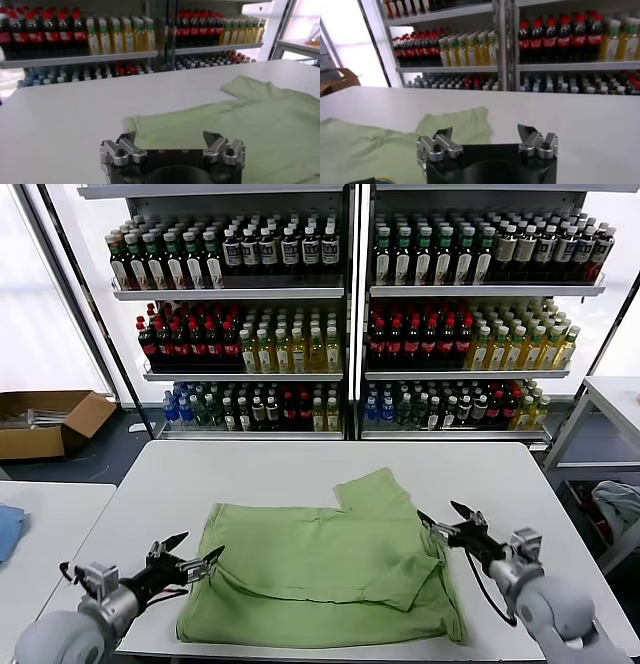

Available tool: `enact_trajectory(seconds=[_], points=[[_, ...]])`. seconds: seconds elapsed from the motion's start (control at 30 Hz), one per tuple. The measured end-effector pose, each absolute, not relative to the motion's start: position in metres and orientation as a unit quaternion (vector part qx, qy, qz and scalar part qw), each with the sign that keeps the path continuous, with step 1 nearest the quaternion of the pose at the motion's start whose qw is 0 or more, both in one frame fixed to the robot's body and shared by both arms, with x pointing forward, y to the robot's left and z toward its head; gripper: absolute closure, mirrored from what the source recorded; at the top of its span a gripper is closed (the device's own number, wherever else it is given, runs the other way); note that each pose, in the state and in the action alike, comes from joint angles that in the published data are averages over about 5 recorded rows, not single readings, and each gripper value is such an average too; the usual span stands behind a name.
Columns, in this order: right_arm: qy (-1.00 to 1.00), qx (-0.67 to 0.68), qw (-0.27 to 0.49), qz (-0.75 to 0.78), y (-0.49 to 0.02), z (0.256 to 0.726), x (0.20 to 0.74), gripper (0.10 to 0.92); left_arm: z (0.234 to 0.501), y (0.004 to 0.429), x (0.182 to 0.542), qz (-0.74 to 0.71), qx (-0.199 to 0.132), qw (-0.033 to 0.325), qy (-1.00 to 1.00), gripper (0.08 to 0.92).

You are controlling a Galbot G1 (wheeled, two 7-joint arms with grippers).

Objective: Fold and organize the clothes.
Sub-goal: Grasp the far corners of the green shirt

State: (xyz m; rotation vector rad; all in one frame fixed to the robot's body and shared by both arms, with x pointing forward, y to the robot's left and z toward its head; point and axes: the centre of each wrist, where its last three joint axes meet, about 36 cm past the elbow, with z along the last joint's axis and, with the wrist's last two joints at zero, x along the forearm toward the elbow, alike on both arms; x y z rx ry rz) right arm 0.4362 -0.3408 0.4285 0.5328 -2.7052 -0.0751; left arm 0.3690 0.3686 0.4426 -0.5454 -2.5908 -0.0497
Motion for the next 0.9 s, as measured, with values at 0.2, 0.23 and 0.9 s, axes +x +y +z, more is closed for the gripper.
enact_trajectory(seconds=[0.2, 0.23, 0.9], points=[[-0.956, 0.201, 0.211, -0.027, -0.333, 0.419, 0.492, 0.2, 0.43, 0.375, 0.418, -0.022, -0.206, 0.255, -0.945, 0.177], [-0.955, 0.201, 0.215, -0.026, -0.331, 0.417, 0.499, 0.2, 0.428, 0.376, 0.426, -0.023, -0.207, 0.257, -0.944, 0.177], [-0.939, 0.225, 0.261, -0.013, -0.289, 0.397, 0.584, 0.244, 0.403, 0.373, 0.501, -0.028, -0.199, 0.289, -0.936, 0.22]])
